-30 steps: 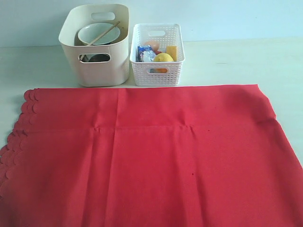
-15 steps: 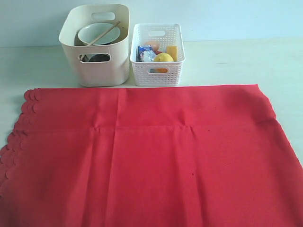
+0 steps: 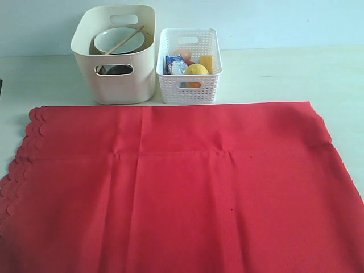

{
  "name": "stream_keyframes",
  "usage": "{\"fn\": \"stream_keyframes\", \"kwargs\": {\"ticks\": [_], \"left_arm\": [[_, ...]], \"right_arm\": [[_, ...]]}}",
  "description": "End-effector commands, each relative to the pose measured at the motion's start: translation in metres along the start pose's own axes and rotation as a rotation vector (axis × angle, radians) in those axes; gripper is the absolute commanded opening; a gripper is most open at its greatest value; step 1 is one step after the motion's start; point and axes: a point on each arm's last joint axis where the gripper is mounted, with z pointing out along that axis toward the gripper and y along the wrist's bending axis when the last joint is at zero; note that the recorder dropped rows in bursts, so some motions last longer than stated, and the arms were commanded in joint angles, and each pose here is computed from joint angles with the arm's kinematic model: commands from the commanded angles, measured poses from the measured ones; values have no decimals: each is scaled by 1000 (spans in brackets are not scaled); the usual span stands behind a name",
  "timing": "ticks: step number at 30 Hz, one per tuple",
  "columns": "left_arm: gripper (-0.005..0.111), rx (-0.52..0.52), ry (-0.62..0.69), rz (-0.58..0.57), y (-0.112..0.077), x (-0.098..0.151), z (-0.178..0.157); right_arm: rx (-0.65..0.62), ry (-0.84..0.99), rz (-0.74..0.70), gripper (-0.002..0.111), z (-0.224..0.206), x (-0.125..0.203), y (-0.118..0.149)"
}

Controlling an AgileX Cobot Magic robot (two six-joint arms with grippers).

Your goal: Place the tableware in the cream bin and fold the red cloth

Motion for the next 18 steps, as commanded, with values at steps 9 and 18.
{"fn": "stream_keyframes", "kwargs": {"ticks": [9, 18], "left_arm": [[0, -9, 23, -36, 4, 17, 14], [0, -15, 65, -40, 6, 34, 26]], "right_arm": [[3, 94, 2, 0, 31, -55, 0], [3, 171, 2, 0, 65, -82, -1]]}}
